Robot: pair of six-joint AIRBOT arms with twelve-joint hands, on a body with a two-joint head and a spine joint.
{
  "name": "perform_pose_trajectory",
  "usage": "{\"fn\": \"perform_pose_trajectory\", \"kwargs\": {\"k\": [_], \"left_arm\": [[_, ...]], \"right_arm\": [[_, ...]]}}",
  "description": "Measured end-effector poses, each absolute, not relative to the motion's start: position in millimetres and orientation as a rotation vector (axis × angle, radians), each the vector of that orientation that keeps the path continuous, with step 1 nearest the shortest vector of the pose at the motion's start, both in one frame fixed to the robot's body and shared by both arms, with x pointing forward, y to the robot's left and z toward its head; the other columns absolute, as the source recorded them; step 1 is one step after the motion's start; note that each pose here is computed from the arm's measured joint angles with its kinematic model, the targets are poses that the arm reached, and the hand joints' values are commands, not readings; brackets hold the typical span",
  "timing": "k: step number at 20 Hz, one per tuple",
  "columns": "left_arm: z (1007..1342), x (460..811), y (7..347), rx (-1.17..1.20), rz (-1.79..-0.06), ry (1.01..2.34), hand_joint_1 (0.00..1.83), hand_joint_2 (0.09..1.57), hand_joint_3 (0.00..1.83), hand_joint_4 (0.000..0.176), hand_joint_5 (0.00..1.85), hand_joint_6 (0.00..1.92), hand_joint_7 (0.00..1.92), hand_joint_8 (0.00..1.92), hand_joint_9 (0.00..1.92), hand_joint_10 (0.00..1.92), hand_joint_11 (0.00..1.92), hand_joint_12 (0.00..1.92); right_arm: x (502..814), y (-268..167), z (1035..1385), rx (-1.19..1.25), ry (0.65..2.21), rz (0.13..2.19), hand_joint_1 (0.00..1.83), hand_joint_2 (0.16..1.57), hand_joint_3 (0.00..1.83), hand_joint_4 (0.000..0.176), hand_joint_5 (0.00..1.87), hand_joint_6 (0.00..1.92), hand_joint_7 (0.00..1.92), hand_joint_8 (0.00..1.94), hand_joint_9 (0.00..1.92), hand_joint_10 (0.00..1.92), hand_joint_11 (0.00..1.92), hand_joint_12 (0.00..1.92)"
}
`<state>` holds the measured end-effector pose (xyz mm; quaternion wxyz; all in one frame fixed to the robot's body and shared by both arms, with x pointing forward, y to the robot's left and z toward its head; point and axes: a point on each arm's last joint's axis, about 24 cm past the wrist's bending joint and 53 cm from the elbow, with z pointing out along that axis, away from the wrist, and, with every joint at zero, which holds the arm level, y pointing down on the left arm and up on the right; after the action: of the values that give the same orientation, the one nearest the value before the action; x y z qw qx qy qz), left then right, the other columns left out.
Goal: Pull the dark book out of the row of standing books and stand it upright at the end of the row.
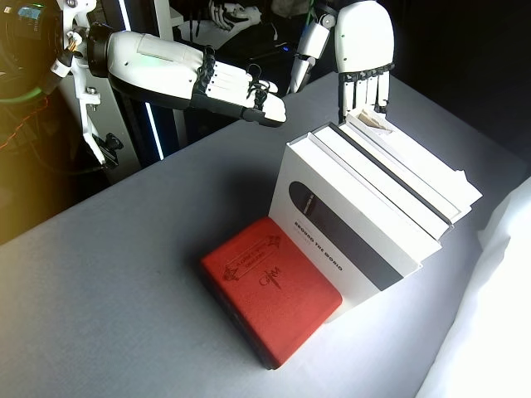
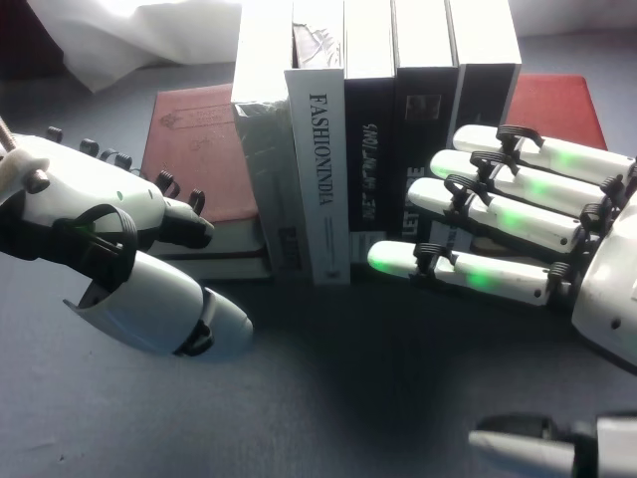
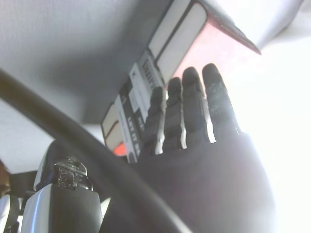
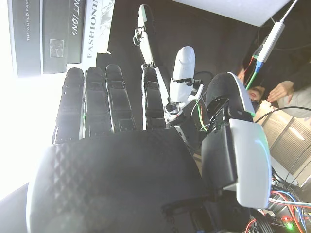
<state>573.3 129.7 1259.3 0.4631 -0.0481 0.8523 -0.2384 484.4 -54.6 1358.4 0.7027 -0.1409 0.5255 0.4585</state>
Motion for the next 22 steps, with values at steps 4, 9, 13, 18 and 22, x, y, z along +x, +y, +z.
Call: {"fn": "perform_pose_trajectory", "kwargs": {"k": [4, 9, 13, 18, 22], "left_arm": [[1259.3, 573.4, 129.7, -0.117, -0.585, 2.095, 0.0, 1.15, 0.01, 0.0, 0.15, 0.01, 0.14, 0.01, 0.12, 0.01, 0.09, 0.08], [1259.2, 573.4, 130.0, -0.102, -0.575, 2.094, 0.0, 1.15, 0.0, 0.0, 0.15, 0.01, 0.13, 0.01, 0.12, 0.01, 0.09, 0.07], [1258.1, 572.9, 130.1, -0.101, -0.573, 2.099, 0.0, 1.15, 0.0, 0.0, 0.15, 0.01, 0.13, 0.01, 0.11, 0.01, 0.09, 0.06], [1257.6, 571.9, 130.4, -0.107, -0.575, 2.106, 0.0, 1.15, 0.0, 0.0, 0.13, 0.0, 0.11, 0.0, 0.1, 0.0, 0.08, 0.05], [1258.1, 571.9, 130.4, -0.108, -0.576, 2.105, 0.0, 1.14, 0.0, 0.0, 0.13, 0.01, 0.11, 0.01, 0.09, 0.0, 0.08, 0.04]], "right_arm": [[483.7, -56.2, 1363.8, -0.306, 1.149, 1.023, 0.0, 1.11, 0.06, 0.0, 0.06, 0.0, 0.04, 0.0, 0.0, 0.0, 0.0, 0.0], [480.9, -71.5, 1404.6, -0.259, 0.99, 0.98, 0.0, 1.12, 0.06, 0.0, 0.06, 0.01, 0.05, 0.01, 0.0, 0.0, 0.0, 0.0], [490.5, -74.3, 1405.9, -0.227, 1.005, 0.904, 0.0, 1.12, 0.05, 0.0, 0.07, 0.01, 0.05, 0.0, 0.0, 0.0, 0.0, 0.0], [501.0, -77.4, 1411.7, -0.177, 1.007, 0.82, 0.0, 1.13, 0.05, 0.0, 0.08, 0.01, 0.05, 0.01, 0.01, 0.0, 0.0, 0.0], [499.8, -79.2, 1422.4, -0.147, 0.969, 0.829, 0.0, 1.13, 0.04, 0.0, 0.09, 0.01, 0.06, 0.01, 0.01, 0.01, 0.01, 0.0]]}}
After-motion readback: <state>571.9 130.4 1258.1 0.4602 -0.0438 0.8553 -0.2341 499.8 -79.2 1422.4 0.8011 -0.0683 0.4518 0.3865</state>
